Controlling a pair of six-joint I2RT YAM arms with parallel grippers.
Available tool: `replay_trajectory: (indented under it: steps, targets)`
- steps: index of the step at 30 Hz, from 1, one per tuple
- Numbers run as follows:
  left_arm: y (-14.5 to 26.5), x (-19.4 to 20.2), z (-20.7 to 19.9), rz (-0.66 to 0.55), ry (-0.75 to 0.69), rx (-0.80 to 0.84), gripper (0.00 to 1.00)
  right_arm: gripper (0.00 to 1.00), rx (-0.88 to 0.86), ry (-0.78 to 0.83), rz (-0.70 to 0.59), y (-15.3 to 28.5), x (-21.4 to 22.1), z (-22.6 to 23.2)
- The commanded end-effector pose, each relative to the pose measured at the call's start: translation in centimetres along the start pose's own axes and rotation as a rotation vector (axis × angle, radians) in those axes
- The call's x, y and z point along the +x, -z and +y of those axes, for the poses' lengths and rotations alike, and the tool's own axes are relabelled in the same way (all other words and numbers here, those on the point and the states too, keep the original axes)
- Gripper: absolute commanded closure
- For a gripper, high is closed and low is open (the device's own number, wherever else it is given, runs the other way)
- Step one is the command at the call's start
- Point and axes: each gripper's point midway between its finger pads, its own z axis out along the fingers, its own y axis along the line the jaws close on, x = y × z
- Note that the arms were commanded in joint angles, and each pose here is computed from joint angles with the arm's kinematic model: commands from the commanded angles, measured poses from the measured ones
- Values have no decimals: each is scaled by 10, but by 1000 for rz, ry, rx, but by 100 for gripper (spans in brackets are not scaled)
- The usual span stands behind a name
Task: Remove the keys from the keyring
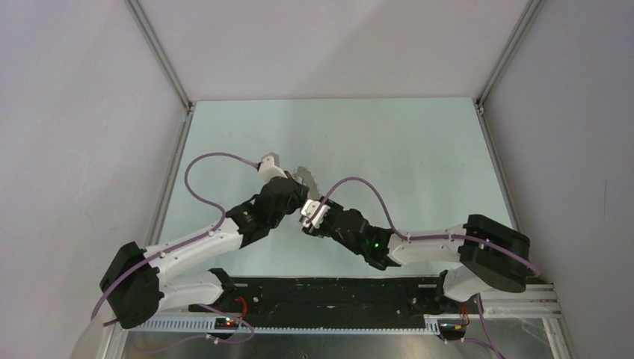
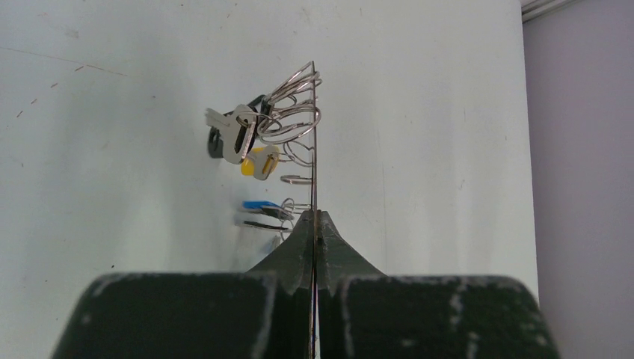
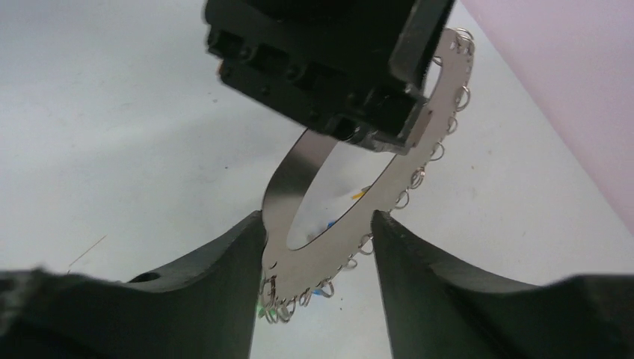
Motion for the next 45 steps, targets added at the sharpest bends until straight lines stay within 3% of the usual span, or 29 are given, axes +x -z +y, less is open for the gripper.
replay_trajectory:
  steps: [1, 4, 5, 6, 7, 9, 11, 12, 17, 20, 25, 30, 33, 36, 45]
  targets:
    - [10, -30, -36, -71, 79, 89, 96, 49, 179, 23, -85, -12, -35, -31]
    - [17, -30, -45, -65, 60, 126, 84, 77, 247, 44, -93, -15, -35, -41]
    - [18, -29, -47, -64, 55, 136, 74, 94, 270, 50, -111, -14, -40, -45]
    - [19, -30, -48, -65, 54, 142, 67, 98, 297, 51, -107, -13, -39, -49]
    - [19, -30, -48, -69, 45, 148, 48, 100, 323, 49, -118, -11, -43, -54]
    - [20, -34, -48, -87, 20, 156, 19, 100, 334, 31, -134, -5, -48, -59]
    - [23, -42, -48, -118, -23, 154, 3, 100, 328, -2, -130, 0, -47, -65]
    - [26, -49, -47, -144, -36, 151, 1, 100, 322, -9, -107, 1, -40, -67]
    - [37, -74, -32, -254, -194, 103, 0, 100, 241, -204, -121, 21, -32, -83]
    - [44, -84, -18, -329, -216, 78, 0, 100, 218, -327, -91, 35, -15, -98]
    - [56, -84, -21, -404, -231, 207, 0, 100, 133, -475, -149, 64, -35, -110]
    - [47, -62, -43, -327, -344, 326, 4, 100, 132, -723, -246, 106, -59, -135]
    - [39, -44, -57, -253, -401, 389, 13, 100, 86, -775, -306, 122, -75, -139]
    - [39, -40, -61, -241, -417, 416, 17, 100, 47, -755, -365, 138, -95, -140]
    - [45, -41, -62, -260, -429, 450, 16, 100, 100, -764, -255, 149, -79, -149]
